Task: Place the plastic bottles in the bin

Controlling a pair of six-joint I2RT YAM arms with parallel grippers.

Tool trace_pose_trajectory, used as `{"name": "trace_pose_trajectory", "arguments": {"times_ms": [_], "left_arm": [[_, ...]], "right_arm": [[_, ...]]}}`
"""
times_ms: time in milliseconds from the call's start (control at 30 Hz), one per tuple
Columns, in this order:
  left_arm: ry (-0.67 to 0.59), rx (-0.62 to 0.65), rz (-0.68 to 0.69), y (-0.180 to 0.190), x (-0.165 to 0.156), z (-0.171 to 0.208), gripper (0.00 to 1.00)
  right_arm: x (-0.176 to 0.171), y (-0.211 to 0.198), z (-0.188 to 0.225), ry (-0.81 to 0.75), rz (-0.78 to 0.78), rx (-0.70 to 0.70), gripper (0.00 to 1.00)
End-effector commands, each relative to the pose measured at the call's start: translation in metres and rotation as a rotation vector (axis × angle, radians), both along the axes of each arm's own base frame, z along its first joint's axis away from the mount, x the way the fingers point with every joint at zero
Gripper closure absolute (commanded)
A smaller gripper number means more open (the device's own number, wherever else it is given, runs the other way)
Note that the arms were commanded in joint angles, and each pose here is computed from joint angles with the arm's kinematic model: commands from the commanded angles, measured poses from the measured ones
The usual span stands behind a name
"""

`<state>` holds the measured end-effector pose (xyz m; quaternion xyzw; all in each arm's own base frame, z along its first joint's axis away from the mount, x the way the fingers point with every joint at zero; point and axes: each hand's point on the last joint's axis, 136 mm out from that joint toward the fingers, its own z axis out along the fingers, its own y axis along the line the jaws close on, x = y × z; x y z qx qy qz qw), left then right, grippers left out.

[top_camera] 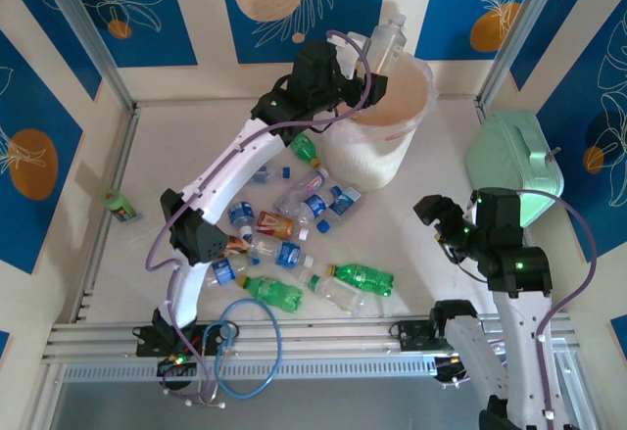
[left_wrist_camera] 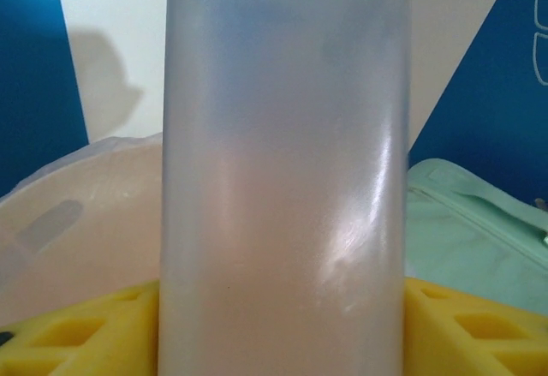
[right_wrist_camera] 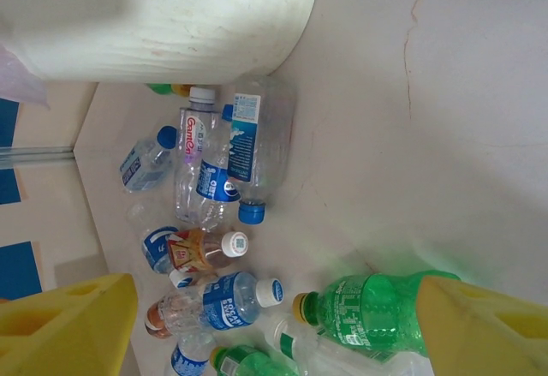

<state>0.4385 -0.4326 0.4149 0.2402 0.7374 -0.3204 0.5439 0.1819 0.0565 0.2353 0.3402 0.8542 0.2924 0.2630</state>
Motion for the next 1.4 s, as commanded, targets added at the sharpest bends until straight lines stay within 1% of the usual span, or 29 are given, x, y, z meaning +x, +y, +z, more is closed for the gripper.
{"name": "trace_pose_trajectory", "arguments": {"times_ms": [0, 67, 167, 267, 333, 467, 567, 633, 733, 767, 833, 900, 1067, 1167, 1300, 1333, 1367], "left_arm": [[0.018, -0.037, -0.022, -0.009, 0.000, -0.002, 0.26], [0.021, -0.039, -0.021, -0.008, -0.001, -0.005, 0.21], [0.014, -0.038, -0.011, -0.004, -0.003, -0.002, 0.18], [-0.018, -0.057, -0.009, 0.003, -0.009, 0.016, 0.17], [-0.048, -0.074, -0.002, 0.011, -0.015, 0.035, 0.17], [-0.086, -0.091, 0.025, 0.036, -0.035, 0.066, 0.17], [-0.072, -0.074, 0.065, 0.062, -0.052, 0.069, 0.17], [-0.043, -0.049, 0.089, 0.079, -0.065, 0.059, 0.17], [0.038, 0.005, 0.117, 0.104, -0.084, 0.025, 0.17], [0.059, 0.008, 0.126, 0.115, -0.094, 0.019, 0.17], [0.113, 0.039, 0.141, 0.130, -0.109, -0.009, 0.17], [0.172, 0.061, 0.196, 0.153, -0.121, -0.036, 0.17], [0.336, 0.055, 0.297, 0.193, -0.145, -0.102, 0.16], [0.420, 0.044, 0.315, 0.203, -0.156, -0.135, 0.17], [0.525, 0.033, 0.324, 0.211, -0.173, -0.166, 0.19], [0.541, 0.037, 0.327, 0.213, -0.177, -0.173, 0.20], [0.554, 0.048, 0.345, 0.219, -0.181, -0.181, 0.20]], "right_arm": [[-0.002, 0.005, 0.002, -0.008, 0.018, 0.024, 0.15], [-0.001, 0.006, 0.002, -0.008, 0.026, 0.024, 0.15], [0.000, 0.010, 0.001, -0.009, 0.045, 0.032, 0.14], [0.001, 0.013, 0.001, -0.004, 0.071, 0.021, 0.14], [0.003, 0.018, 0.002, 0.000, 0.108, 0.001, 0.14], [0.007, 0.030, 0.003, 0.009, 0.222, -0.074, 0.14], [0.006, 0.045, -0.003, 0.042, 0.343, -0.155, 0.14], [0.003, 0.059, -0.012, 0.069, 0.423, -0.189, 0.14], [-0.003, 0.082, -0.033, 0.124, 0.537, -0.245, 0.14], [-0.005, 0.088, -0.039, 0.139, 0.572, -0.277, 0.14], [-0.008, 0.097, -0.050, 0.169, 0.623, -0.354, 0.12], [-0.011, 0.105, -0.059, 0.204, 0.676, -0.416, 0.12], [-0.026, 0.122, -0.077, 0.247, 0.813, -0.510, 0.11], [-0.036, 0.128, -0.091, 0.275, 0.871, -0.542, 0.10], [-0.045, 0.136, -0.105, 0.290, 0.925, -0.603, 0.09], [-0.046, 0.139, -0.106, 0.291, 0.934, -0.613, 0.10], [-0.049, 0.147, -0.106, 0.282, 0.965, -0.594, 0.13]]}}
